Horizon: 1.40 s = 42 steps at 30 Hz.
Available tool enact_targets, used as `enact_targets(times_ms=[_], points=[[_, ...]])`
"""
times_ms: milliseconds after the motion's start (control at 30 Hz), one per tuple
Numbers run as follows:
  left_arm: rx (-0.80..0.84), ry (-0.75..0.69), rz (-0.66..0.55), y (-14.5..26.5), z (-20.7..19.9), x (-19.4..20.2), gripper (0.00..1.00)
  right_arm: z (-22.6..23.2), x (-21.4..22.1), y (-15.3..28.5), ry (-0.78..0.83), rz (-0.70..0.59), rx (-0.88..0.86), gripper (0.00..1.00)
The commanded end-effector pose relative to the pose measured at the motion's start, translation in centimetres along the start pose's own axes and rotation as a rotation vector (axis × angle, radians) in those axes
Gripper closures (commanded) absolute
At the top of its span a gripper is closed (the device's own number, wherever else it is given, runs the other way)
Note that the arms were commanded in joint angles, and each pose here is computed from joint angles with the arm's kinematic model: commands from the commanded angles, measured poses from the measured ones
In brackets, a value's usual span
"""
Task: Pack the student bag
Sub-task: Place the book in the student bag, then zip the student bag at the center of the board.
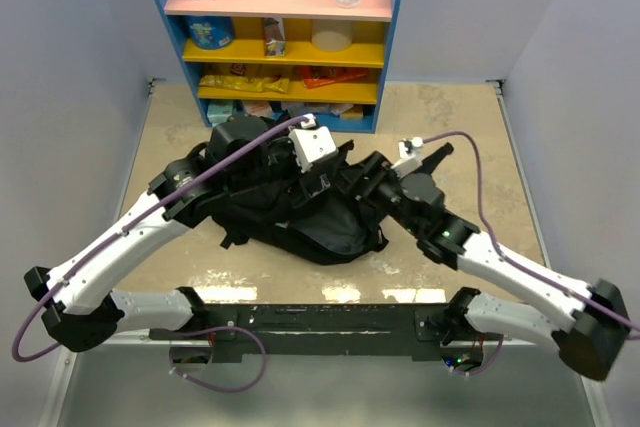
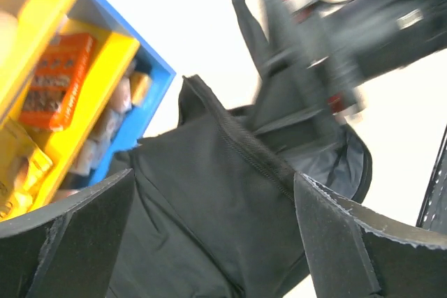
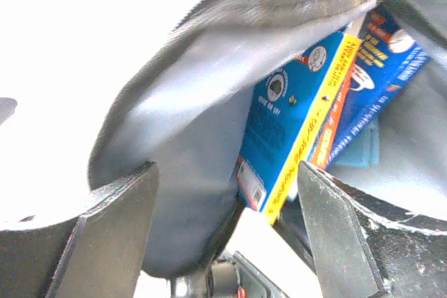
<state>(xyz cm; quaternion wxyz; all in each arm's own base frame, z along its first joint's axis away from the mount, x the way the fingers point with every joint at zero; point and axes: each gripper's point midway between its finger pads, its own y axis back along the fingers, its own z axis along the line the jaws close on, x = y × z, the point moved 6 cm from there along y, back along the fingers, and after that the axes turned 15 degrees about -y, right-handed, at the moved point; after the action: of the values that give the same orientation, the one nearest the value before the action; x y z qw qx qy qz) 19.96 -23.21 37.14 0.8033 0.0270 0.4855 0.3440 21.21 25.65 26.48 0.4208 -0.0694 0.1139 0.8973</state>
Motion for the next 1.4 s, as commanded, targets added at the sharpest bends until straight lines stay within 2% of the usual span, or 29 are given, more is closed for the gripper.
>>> enact_targets(times_ms=[0, 100, 233, 333, 400, 500, 567, 600, 633, 733, 1000, 1167, 1267, 1367], points=[[-0.013, 0.019, -0.105, 0.8, 1.1, -3.0, 0.00, -3.9, -1.5, 5.0, 0.077, -0.072, 0.214, 0.19], [-0.011, 0.044, -0.104, 0.6, 1.6, -3.9, 0.00, -3.8, -3.3, 6.7, 0.095, -0.182, 0.244, 0.20], [-0.083, 0.049, -0.117, 0.9, 4.1, -6.2, 0.00, -3.3, -4.9, 5.6, 0.139, -0.235, 0.314, 0.21], [-0.138, 0.040, -0.033, -1.2, 6.1, -4.2, 0.00, -2.2, -6.7, 4.3, 0.194, -0.274, 0.324, 0.28], [-0.143, 0.070, -0.007, -2.7, 7.8, -1.6, 0.00, -0.2, -8.3, 4.0, 0.241, -0.328, 0.284, 0.37], [-0.081, 0.053, 0.083, -6.0, 5.6, 4.2, 0.00, 1.4, -10.5, 3.8, 0.289, -0.401, 0.278, 0.44], [-0.017, 0.043, 0.090, -6.9, 3.6, 6.2, 0.10, 1.9, -11.0, 3.4, 0.301, -0.406, 0.280, 0.44], [0.039, 0.047, 0.140, -7.7, 1.7, 8.7, 0.14, 1.9, -11.3, 3.3, 0.316, -0.411, 0.290, 0.44], [0.070, 0.056, 0.158, -7.8, 0.7, 9.7, 0.24, 1.9, -11.4, 3.1, 0.324, -0.410, 0.294, 0.42], [0.174, 0.048, 0.198, -7.4, -2.8, 12.7, 0.34, 1.1, -11.2, 2.1, 0.340, -0.388, 0.301, 0.37], [0.306, 0.040, 0.390, -5.1, -8.1, 18.9, 0.37, -1.1, -10.1, -3.3, 0.382, -0.266, 0.295, 0.38], [0.277, 0.037, 0.373, -4.0, -8.4, 18.9, 0.36, -2.0, -9.5, -6.2, 0.410, -0.210, 0.282, 0.37], [0.234, 0.066, 0.338, -4.2, -6.7, 16.9, 0.27, -2.0, -9.4, -7.7, 0.482, -0.176, 0.263, 0.29], [0.192, 0.077, 0.272, -4.5, -3.8, 13.1, 0.21, -1.8, -9.5, -8.5, 0.585, -0.148, 0.234, 0.21]])
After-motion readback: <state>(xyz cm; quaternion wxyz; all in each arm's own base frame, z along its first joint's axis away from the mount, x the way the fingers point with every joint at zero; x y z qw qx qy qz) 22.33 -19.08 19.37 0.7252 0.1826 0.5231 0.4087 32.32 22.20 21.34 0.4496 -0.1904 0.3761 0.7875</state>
